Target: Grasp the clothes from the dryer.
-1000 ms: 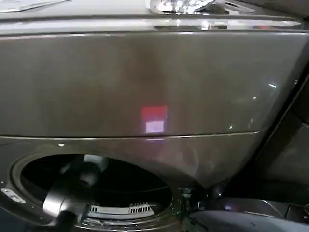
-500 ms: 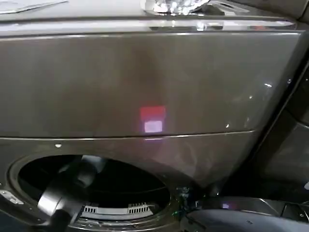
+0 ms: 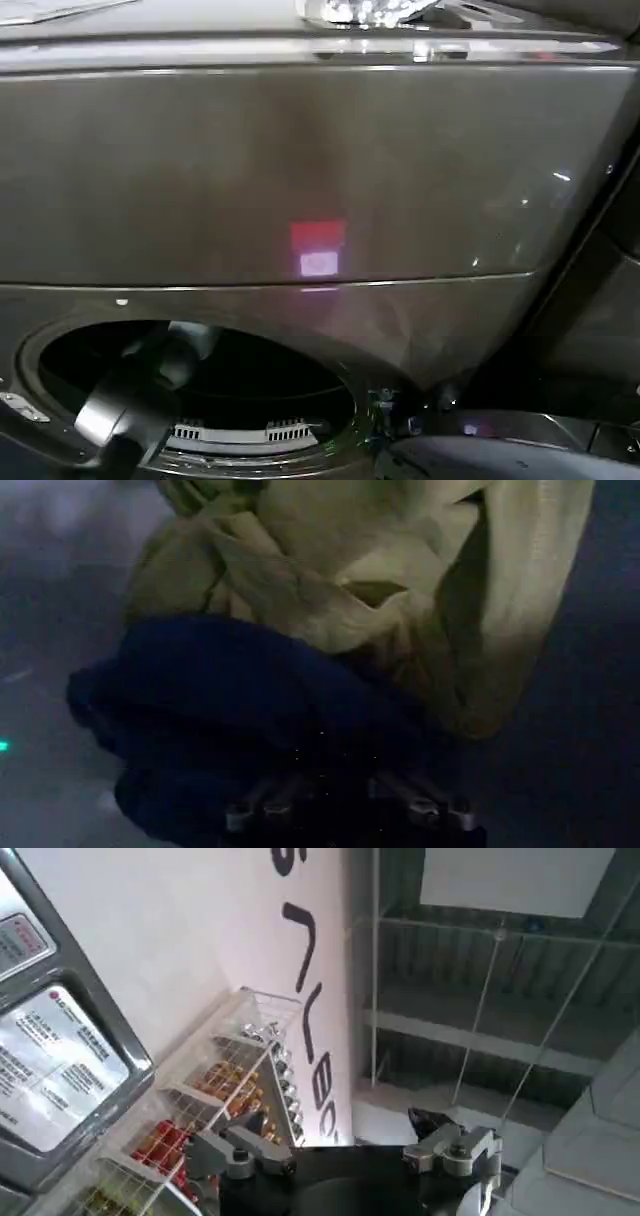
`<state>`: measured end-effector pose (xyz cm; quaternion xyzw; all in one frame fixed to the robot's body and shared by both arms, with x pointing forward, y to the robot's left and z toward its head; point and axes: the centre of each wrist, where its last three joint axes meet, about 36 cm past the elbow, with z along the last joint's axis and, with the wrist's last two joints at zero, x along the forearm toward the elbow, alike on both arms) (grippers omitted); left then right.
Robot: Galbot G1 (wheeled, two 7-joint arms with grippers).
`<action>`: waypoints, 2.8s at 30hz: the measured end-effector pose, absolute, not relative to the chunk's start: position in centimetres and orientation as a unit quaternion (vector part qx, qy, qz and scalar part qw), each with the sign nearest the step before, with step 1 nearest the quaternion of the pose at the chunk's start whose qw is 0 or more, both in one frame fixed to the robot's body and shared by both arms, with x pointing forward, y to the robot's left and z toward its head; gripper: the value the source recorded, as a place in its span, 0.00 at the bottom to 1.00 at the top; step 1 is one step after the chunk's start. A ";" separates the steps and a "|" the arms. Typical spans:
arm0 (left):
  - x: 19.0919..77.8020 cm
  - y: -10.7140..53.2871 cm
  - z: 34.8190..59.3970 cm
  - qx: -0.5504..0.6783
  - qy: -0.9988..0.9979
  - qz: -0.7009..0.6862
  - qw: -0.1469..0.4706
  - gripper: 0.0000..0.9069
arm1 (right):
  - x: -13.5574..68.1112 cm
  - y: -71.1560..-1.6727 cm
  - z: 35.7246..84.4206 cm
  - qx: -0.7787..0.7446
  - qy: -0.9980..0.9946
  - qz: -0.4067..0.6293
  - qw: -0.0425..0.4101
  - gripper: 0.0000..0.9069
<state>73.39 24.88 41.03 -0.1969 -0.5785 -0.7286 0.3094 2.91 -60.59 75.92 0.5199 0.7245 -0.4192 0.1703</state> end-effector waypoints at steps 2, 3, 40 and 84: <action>73.4 24.9 41.2 -0.191 -0.582 -0.728 0.309 0.00 | 2.9 -60.6 76.0 0.519 0.725 -0.419 0.171 1.00; 73.4 24.9 41.3 -0.188 -0.584 -0.727 0.309 0.00 | 2.8 -60.6 76.0 0.519 0.725 -0.420 0.170 1.00; 69.2 18.4 48.1 -0.039 -0.929 -0.272 0.247 0.00 | 2.9 -60.4 75.5 0.514 0.731 -0.414 0.170 1.00; 35.1 22.0 49.1 -0.082 -0.997 -0.013 -0.004 0.00 | 0.3 -59.8 76.2 0.553 0.699 -0.403 0.207 1.00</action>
